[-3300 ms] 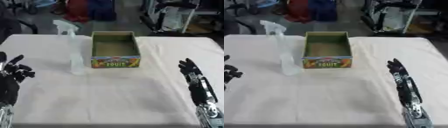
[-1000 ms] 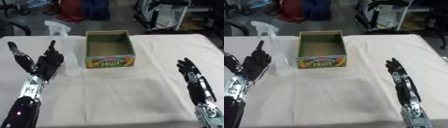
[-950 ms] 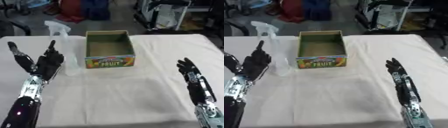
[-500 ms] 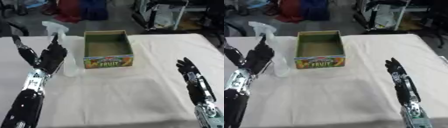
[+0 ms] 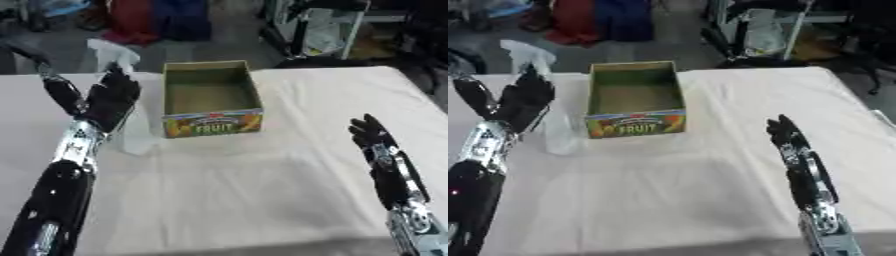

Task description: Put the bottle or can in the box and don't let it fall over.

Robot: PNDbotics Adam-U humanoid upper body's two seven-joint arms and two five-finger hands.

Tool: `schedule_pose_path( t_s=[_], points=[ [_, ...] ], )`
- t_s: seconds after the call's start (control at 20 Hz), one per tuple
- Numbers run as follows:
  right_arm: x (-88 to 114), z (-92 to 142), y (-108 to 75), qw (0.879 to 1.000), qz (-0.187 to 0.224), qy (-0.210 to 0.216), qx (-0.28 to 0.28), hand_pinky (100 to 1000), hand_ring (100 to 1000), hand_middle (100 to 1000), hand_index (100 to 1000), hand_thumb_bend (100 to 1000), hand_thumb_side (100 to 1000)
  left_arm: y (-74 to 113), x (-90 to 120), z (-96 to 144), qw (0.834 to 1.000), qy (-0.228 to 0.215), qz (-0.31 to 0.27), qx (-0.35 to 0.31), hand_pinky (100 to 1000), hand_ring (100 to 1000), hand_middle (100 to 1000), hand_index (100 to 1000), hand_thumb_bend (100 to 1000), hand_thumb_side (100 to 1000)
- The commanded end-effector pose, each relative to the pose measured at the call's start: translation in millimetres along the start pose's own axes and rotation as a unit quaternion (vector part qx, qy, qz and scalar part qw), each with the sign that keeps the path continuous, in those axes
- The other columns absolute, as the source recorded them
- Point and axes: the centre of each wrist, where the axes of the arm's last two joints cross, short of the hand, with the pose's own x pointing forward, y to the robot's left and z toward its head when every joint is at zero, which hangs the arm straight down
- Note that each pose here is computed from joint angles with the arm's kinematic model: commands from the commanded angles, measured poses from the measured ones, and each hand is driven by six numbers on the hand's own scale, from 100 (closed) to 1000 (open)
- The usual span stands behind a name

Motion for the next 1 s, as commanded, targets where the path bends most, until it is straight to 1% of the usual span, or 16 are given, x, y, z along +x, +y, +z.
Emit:
schedule_pose_path(
  t_s=[0.05, 0.2, 0.35, 0.45, 0.55, 0.65, 0.75, 0.85, 0.95, 1.0],
  points=[
    [7.5, -8.7, 1.3, 1.000, -0.002, -0.018, 0.009, 1000, 948, 899, 993, 100, 813, -26.0, 14.9, -14.7, 0.999, -0.001, -0.021, -0.035, 118, 100, 147, 1000, 855, 1000],
    [7.8, -11.1, 4.5, 1.000, -0.005, -0.020, 0.017, 1000, 948, 899, 992, 100, 813, -49.6, 21.4, -28.9, 0.997, 0.004, -0.039, -0.067, 134, 100, 153, 1000, 846, 1000],
    [8.2, -14.2, 8.9, 0.999, -0.009, -0.023, 0.028, 1000, 948, 899, 992, 100, 813, -74.6, 28.5, -44.3, 0.992, 0.014, -0.077, -0.100, 148, 100, 158, 1000, 831, 1000],
    [9.1, -17.6, 13.0, 0.999, -0.013, -0.026, 0.036, 1000, 948, 899, 992, 100, 812, -86.3, 31.3, -53.0, 0.987, 0.020, -0.103, -0.119, 158, 100, 162, 1000, 822, 1000],
    [10.3, -21.2, 17.1, 0.998, -0.018, -0.031, 0.044, 1000, 947, 899, 992, 100, 811, -92.2, 31.5, -60.2, 0.983, 0.027, -0.128, -0.131, 166, 100, 166, 1000, 810, 1000],
    [11.3, -24.0, 20.3, 0.998, -0.022, -0.035, 0.049, 1000, 947, 899, 992, 100, 810, -90.6, 28.1, -65.1, 0.979, 0.040, -0.148, -0.134, 170, 100, 169, 1000, 801, 1000],
    [11.9, -25.6, 22.0, 0.998, -0.024, -0.037, 0.052, 1000, 947, 899, 992, 100, 810, -80.7, 23.4, -66.7, 0.978, 0.055, -0.161, -0.125, 170, 100, 168, 1000, 792, 1000],
    [12.3, -26.8, 22.8, 0.998, -0.025, -0.038, 0.053, 1000, 947, 899, 990, 100, 811, -63.5, 18.9, -65.5, 0.977, 0.069, -0.173, -0.101, 166, 100, 167, 1000, 778, 1000],
    [13.0, -28.0, 23.6, 0.997, -0.025, -0.040, 0.054, 1000, 947, 899, 990, 100, 811, -40.8, 13.8, -62.1, 0.978, 0.084, -0.181, -0.067, 164, 100, 166, 1000, 774, 1000],
    [13.1, -28.2, 23.8, 0.997, -0.025, -0.041, 0.055, 1000, 947, 899, 990, 100, 811, -34.2, 12.5, -61.3, 0.977, 0.087, -0.185, -0.058, 164, 100, 166, 1000, 774, 1000]
  ],
)
